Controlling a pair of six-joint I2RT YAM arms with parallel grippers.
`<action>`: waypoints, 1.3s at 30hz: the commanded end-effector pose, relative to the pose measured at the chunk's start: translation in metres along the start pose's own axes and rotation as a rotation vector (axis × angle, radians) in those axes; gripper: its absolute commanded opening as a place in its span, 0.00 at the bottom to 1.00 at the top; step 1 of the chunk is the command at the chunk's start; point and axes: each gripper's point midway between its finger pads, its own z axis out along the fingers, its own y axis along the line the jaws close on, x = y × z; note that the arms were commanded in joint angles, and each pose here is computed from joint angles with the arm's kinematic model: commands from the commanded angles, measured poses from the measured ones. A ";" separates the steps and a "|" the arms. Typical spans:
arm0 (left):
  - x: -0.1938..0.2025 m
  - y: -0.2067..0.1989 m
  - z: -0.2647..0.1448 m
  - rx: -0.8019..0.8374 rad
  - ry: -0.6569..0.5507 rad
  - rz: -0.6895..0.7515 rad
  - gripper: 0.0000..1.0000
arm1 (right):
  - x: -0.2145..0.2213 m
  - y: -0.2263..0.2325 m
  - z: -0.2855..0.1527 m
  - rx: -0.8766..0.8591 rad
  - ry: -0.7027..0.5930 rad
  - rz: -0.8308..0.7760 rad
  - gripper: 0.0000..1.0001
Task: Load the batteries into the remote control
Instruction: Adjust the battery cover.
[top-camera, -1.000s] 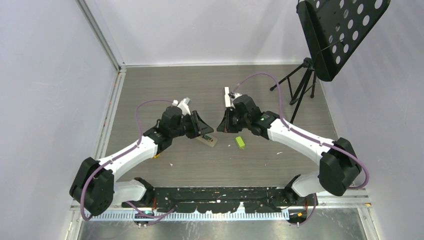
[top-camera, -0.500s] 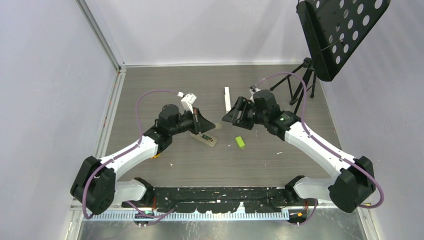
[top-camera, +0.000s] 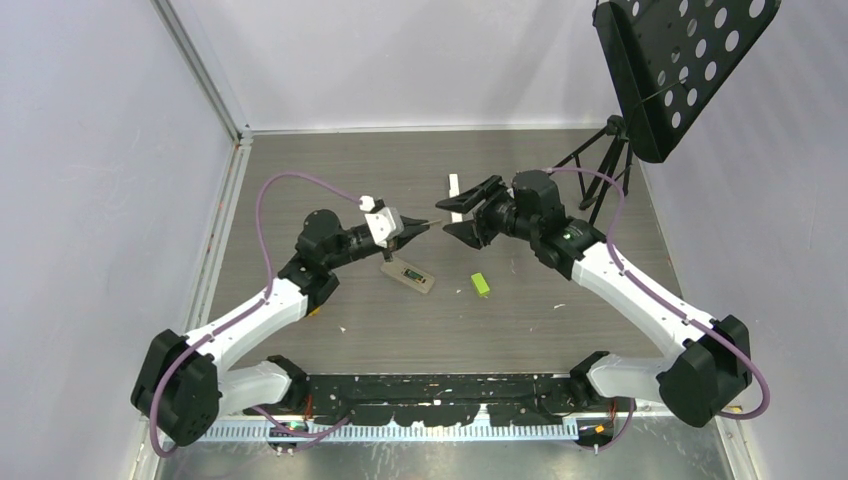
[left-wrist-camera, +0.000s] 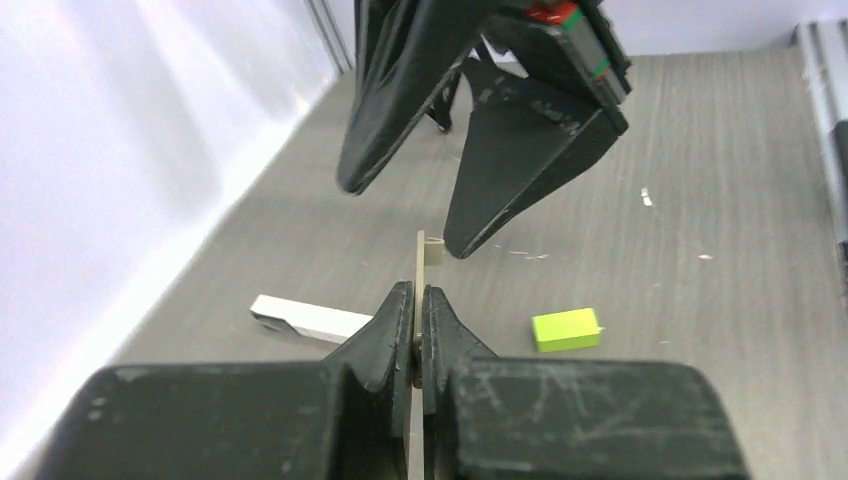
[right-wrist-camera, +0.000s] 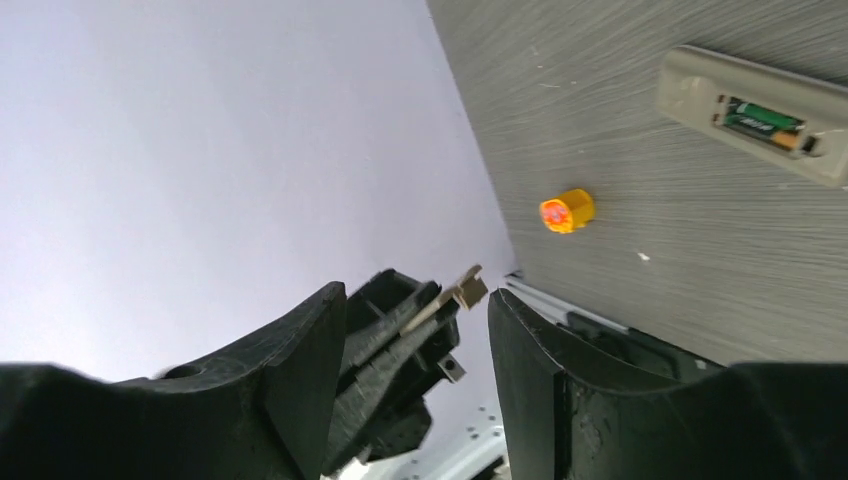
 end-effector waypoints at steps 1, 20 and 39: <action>-0.054 0.008 0.001 0.033 -0.128 0.445 0.00 | 0.002 0.038 0.001 -0.083 0.024 0.152 0.59; -0.059 0.013 0.003 -0.002 -0.131 0.645 0.10 | 0.010 0.042 0.007 -0.132 0.098 0.209 0.03; -0.055 0.026 -0.039 -0.486 -0.131 -1.011 0.80 | -0.015 0.086 -0.004 -0.469 -0.071 0.004 0.00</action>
